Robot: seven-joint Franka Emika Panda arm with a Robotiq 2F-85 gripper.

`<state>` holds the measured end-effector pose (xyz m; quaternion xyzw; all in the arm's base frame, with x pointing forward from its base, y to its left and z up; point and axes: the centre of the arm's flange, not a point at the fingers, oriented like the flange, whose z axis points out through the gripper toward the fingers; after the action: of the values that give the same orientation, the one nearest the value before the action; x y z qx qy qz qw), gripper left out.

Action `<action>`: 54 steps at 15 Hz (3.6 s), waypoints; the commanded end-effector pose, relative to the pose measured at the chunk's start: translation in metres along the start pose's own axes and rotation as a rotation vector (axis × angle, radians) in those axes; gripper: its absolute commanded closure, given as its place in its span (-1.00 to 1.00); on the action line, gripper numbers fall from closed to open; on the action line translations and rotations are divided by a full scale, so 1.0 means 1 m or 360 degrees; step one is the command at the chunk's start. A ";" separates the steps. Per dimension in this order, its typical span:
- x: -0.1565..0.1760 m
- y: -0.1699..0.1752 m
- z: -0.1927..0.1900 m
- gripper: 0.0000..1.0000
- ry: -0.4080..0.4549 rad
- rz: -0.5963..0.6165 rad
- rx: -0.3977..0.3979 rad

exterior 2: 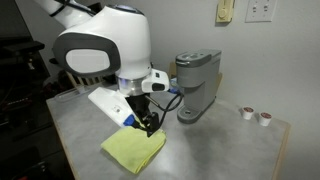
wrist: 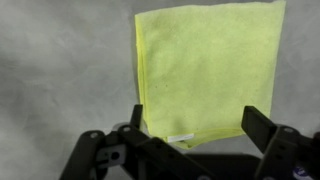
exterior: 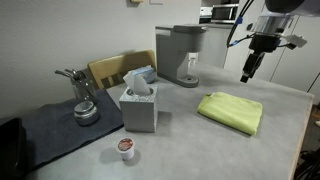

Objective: Unfold the towel once

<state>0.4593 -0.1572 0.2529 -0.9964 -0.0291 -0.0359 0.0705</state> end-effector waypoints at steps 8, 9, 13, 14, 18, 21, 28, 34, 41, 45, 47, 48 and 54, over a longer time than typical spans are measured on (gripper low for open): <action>0.006 0.038 0.069 -1.00 -0.0008 -0.0207 0.0106; 0.007 0.043 0.072 -1.00 -0.0010 -0.0217 0.0105; 0.013 0.058 0.084 -1.00 -0.0010 -0.0261 0.0170; 0.014 0.061 0.088 -1.00 -0.0011 -0.0265 0.0196; 0.017 0.067 0.101 -1.00 0.0000 -0.0263 0.0308; 0.018 0.069 0.109 -1.00 -0.0008 -0.0254 0.0365; 0.022 0.073 0.113 0.08 -0.0027 -0.0259 0.0432; 0.022 0.071 0.113 0.91 -0.0041 -0.0259 0.0439; 0.023 0.051 0.084 0.98 -0.0096 -0.0165 0.0321; 0.030 0.028 0.054 0.98 -0.0094 -0.0143 0.0267; 0.034 0.015 0.040 0.98 -0.0083 -0.0142 0.0241; 0.036 0.007 0.032 0.98 -0.0082 -0.0139 0.0228; 0.040 -0.027 0.000 0.98 -0.0077 -0.0073 0.0205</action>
<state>0.5114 -0.1381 0.2407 -0.9890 -0.0658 -0.0172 0.1317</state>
